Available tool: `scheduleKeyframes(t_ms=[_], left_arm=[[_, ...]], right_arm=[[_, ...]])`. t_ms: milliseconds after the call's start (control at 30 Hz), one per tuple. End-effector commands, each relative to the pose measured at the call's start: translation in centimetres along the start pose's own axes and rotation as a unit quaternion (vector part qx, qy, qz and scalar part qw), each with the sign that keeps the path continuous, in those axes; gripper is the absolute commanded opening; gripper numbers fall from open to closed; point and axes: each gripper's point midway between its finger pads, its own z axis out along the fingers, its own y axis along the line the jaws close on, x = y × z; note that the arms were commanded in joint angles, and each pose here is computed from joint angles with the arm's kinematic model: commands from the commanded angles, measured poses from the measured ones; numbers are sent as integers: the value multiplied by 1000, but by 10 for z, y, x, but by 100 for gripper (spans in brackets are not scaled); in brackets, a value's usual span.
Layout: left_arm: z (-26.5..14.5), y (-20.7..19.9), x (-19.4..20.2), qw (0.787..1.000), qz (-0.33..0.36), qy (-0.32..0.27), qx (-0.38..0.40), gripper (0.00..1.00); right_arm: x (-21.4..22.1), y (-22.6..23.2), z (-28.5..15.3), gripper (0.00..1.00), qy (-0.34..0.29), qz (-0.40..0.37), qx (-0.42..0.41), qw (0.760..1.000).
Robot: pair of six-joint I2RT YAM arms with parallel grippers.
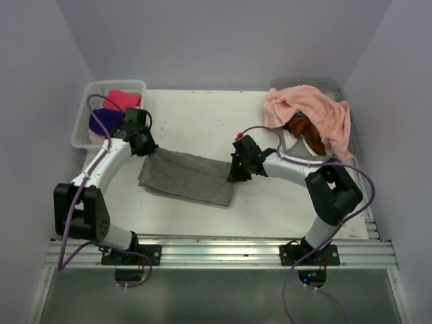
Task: Roll the towels
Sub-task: Fold the towel
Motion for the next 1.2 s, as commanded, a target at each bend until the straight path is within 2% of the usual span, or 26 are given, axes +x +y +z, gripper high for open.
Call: scheduleKeyframes(t_ms=[0,167,200,267,300,400,433,467,567,600,633,767,833,1000,1167], left_arm=[[-21,-14,-39,998,-10,-61,8,0],[6,-15,-40,999,-1,-45,-19,0],[21,-13,-35,999,-1,-32,-30,0],[34,-13,-30,999,0,-21,-34,0],[44,-12,-23,999,-1,-10,-37,0],[60,-3,-17,998,-2,-5,-60,0],[62,-2,-17,998,-1,-6,-65,5],[63,-1,-18,998,0,-8,-67,19],[60,-4,-23,998,1,-14,-62,36],[53,-6,-29,998,2,-25,-56,48],[49,-5,-30,998,3,-27,-57,50],[29,1,-32,997,4,-35,-66,70],[21,8,-25,997,1,-33,-72,71],[14,11,1,999,-2,-15,-43,57],[34,19,40,999,1,35,-36,60]], right_arm=[[-17,-3,-22,0,-33,-13,24,999],[-20,-1,-15,0,-27,-13,26,999],[-23,3,-14,17,-30,-14,22,999],[-24,2,-11,37,-28,-14,24,999],[-26,3,-11,54,-29,-19,24,999],[-24,-2,-14,71,-23,-30,37,999],[-24,-7,-14,73,-28,-32,50,998],[-25,-7,-16,73,-31,-33,49,998],[-21,-13,-18,73,-28,-33,57,997],[-20,-15,-21,73,-31,-33,59,997],[-20,-15,-23,73,-34,-34,59,997],[-22,-21,-35,74,-45,-37,75,995],[-29,-18,-43,74,-59,-39,74,995],[-35,-14,-52,75,-67,-46,72,994],[-35,-9,-52,75,-65,-51,65,994]])
